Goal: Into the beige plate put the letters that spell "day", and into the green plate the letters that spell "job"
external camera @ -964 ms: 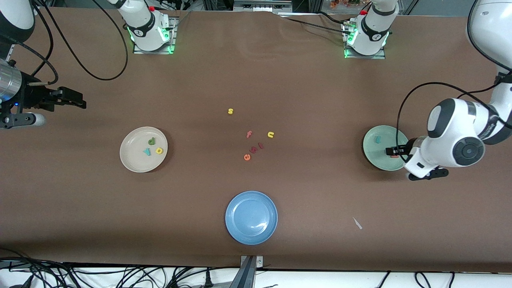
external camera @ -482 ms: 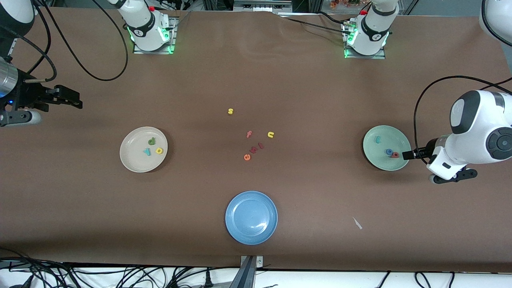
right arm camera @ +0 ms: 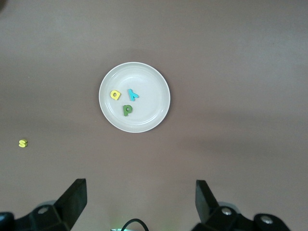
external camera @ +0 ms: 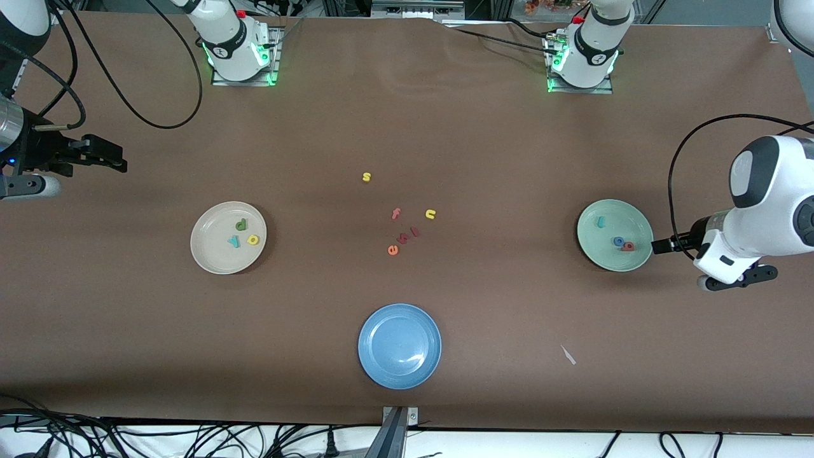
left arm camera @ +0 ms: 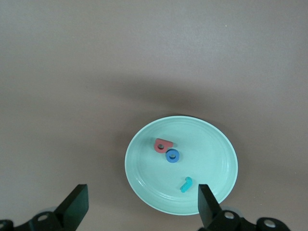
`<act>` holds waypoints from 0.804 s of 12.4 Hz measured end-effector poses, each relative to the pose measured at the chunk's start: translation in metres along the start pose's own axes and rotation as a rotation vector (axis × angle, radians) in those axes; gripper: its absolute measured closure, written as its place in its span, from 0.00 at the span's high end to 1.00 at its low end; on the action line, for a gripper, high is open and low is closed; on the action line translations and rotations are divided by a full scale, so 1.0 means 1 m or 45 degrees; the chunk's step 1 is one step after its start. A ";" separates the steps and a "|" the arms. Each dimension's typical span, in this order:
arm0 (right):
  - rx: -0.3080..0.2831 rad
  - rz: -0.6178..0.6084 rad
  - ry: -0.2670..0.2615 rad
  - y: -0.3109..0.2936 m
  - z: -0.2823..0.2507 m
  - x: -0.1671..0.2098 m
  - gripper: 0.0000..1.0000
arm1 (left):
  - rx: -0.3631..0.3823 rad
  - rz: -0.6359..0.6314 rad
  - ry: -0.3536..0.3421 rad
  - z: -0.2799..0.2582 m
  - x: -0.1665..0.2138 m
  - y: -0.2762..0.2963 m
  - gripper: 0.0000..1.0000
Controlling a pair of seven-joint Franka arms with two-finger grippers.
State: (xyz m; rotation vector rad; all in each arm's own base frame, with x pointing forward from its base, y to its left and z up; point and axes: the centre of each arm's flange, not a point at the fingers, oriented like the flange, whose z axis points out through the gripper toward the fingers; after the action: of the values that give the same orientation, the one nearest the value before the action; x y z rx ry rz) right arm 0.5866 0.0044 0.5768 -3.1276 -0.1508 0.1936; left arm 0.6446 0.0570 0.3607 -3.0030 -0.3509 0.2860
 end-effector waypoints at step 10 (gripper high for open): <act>-0.055 -0.001 0.004 0.002 -0.003 0.000 1.00 | -0.007 -0.009 0.073 -0.031 0.000 -0.002 1.00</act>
State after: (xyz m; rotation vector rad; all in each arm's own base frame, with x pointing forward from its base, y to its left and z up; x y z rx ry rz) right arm 0.5871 0.0025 0.5793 -3.1707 -0.1590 0.1884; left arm 0.6499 0.0560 0.3915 -3.0072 -0.3573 0.1976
